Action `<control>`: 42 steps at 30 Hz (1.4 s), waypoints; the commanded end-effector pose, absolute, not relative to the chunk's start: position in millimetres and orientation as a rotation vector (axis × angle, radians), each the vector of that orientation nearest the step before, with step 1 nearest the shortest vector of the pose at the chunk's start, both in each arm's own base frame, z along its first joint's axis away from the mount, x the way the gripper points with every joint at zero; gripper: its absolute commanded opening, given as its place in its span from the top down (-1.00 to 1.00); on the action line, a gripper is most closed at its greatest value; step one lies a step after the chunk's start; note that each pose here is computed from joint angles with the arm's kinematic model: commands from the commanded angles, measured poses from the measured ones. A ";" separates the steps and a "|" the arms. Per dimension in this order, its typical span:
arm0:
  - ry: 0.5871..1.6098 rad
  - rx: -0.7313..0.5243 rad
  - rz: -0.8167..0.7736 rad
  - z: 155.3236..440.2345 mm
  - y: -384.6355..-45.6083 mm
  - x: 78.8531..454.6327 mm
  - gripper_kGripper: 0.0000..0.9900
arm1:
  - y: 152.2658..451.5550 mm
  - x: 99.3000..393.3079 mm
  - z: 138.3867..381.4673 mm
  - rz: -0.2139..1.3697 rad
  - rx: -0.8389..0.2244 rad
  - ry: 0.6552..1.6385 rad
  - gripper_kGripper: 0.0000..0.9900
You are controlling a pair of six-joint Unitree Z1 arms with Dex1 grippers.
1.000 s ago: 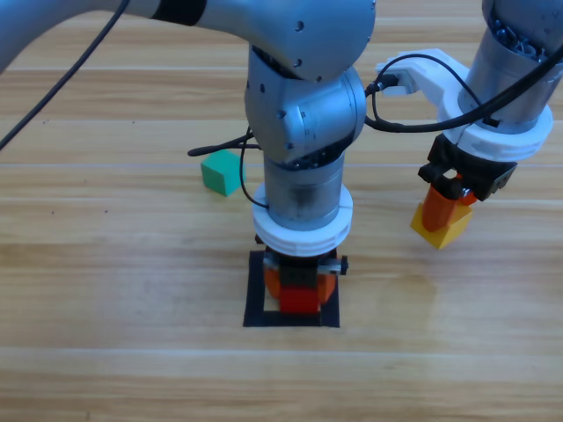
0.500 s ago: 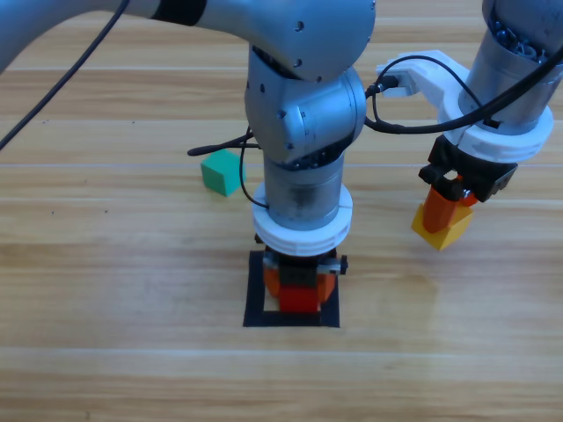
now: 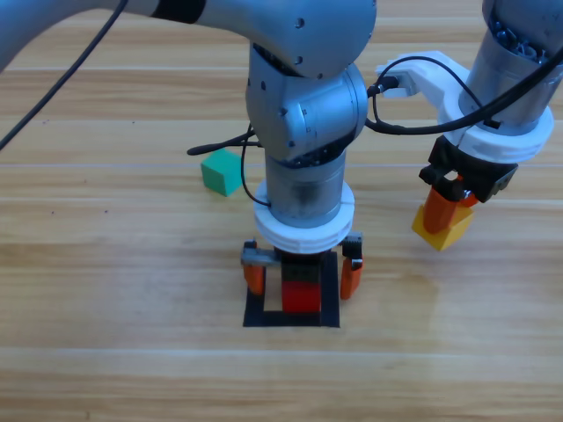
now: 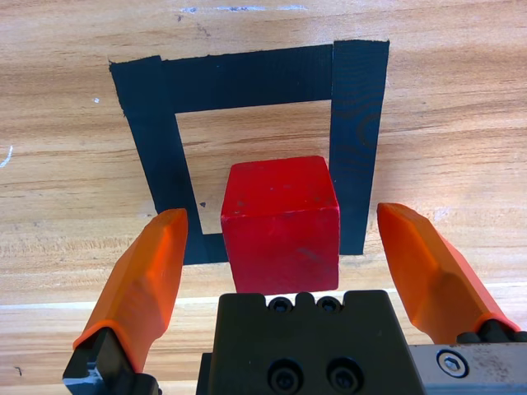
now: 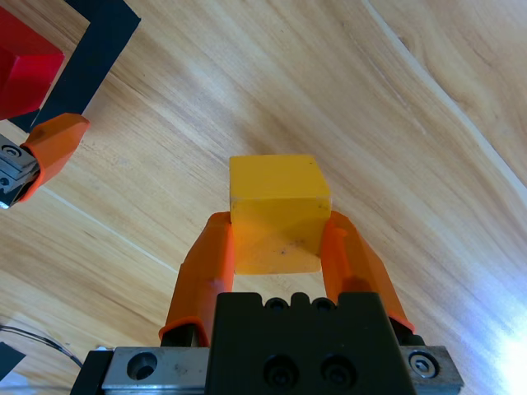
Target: Stack the blocks in the rectangular block: red at the bottom, yellow in the middle, green on top
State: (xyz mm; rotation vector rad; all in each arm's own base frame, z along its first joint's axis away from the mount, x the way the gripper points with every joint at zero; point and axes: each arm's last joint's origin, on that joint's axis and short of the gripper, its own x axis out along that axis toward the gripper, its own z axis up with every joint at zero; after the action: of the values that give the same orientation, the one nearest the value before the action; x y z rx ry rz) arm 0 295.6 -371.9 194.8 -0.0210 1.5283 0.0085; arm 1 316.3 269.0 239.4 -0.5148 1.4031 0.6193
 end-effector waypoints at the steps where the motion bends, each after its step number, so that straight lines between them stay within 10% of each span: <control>1: 1.484 -0.024 -0.024 221.3 -370.4 282.3 -1.00 | 259.4 318.1 235.9 0.611 -0.486 1.420 1.00; 12: 1.288 -0.075 -0.076 348.2 -288.4 280.4 -1.00 | 245.3 291.8 281.1 0.697 -0.354 1.369 1.00; 24: 1.296 0.131 -0.067 316.4 -184.0 349.7 -1.00 | 271.1 266.8 309.1 0.662 -0.424 1.246 1.00; 42: 1.265 0.191 -0.105 332.9 -102.6 375.2 -1.00 | 382.6 268.2 260.8 0.389 -0.307 1.537 1.00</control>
State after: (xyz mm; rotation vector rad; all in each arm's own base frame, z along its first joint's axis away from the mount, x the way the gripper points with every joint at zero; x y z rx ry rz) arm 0 370.4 -135.5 331.6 0.2296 1.2584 -0.1382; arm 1 280.6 355.9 289.7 -0.2679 1.4785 0.4215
